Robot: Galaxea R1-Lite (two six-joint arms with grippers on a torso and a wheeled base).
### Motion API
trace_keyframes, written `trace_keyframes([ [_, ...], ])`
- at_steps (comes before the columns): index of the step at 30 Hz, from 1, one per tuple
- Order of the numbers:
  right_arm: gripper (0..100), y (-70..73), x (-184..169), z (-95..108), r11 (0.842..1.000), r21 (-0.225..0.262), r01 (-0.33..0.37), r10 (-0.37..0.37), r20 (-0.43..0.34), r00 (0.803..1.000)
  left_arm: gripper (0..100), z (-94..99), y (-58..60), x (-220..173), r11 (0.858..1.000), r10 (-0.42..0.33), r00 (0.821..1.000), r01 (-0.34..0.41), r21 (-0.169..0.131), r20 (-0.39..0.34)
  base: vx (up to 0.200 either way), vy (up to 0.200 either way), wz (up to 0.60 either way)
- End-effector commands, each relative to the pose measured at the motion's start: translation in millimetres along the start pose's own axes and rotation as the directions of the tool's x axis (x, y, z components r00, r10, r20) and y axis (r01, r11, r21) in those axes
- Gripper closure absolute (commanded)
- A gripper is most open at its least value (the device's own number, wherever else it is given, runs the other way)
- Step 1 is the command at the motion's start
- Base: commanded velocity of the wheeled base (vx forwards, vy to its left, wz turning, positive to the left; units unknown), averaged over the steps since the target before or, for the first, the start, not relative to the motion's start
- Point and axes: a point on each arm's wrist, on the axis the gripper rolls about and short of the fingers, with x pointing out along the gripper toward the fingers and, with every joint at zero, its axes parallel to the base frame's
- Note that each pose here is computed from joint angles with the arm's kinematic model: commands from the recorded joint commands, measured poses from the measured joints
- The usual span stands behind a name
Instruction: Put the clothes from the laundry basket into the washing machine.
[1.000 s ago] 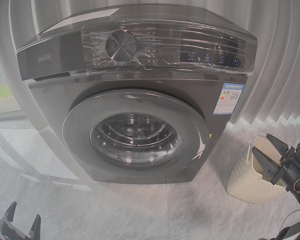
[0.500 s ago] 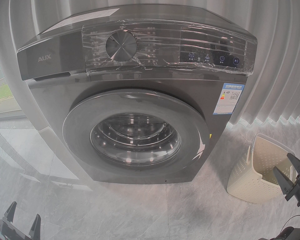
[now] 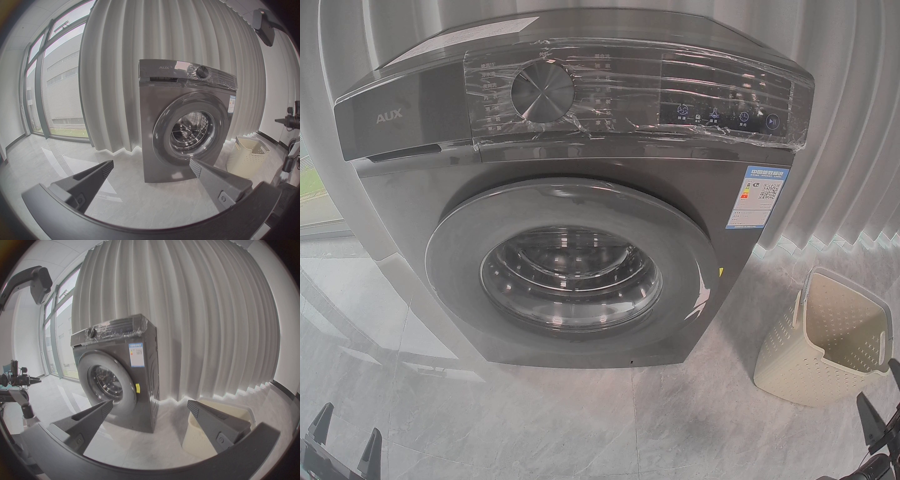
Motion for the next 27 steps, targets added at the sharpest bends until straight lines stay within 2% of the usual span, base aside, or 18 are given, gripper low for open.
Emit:
trace_keyframes([
  [1,0,5.1,-22.1,-19.1,1.000,-0.017,0.014,-0.013,0.090,0.996,0,-5.3,0.0,0.1,1.000,0.000,1.000,0.000,-0.001,-0.001,0.000,0.000,0.00],
  [5,0,4.6,-22.0,-19.6,0.999,-0.016,0.039,-0.037,0.086,0.996,0,-5.3,0.0,0.1,1.000,0.000,1.000,0.000,-0.001,-0.001,0.000,0.000,0.00],
  [6,0,2.3,-21.9,-25.2,0.991,-0.019,0.136,-0.135,0.033,0.990,0,-5.2,0.0,0.2,1.000,0.000,1.000,0.000,-0.001,-0.003,0.000,0.000,0.00],
  [9,0,0.9,-22.1,-27.5,0.980,-0.021,0.196,-0.196,0.011,0.981,0,-5.3,0.0,0.1,1.000,0.000,1.000,0.000,-0.001,-0.001,0.000,0.000,0.00],
  [13,0,0.4,-22.2,-27.6,0.976,-0.020,0.218,-0.218,0.010,0.976,0,-5.2,0.0,0.2,1.000,0.000,1.000,0.000,-0.001,-0.003,0.000,0.000,0.00],
  [17,0,-1.4,-22.7,-28.4,0.955,-0.013,0.297,-0.297,0.003,0.955,0,-5.2,0.0,0.2,1.000,0.000,1.000,0.000,-0.003,-0.003,0.000,0.000,0.00],
  [25,0,-1.9,-22.8,-28.6,0.947,-0.006,0.320,-0.320,0.002,0.947,0,-5.2,0.0,0.2,1.000,0.002,1.000,-0.002,-0.004,-0.003,0.000,0.000,0.00],
  [27,0,-2.3,-23.0,-28.6,0.939,-0.013,0.343,-0.343,0.002,0.939,0,-5.2,0.0,0.2,1.000,0.004,1.000,-0.004,-0.007,-0.003,0.000,0.000,0.00],
])
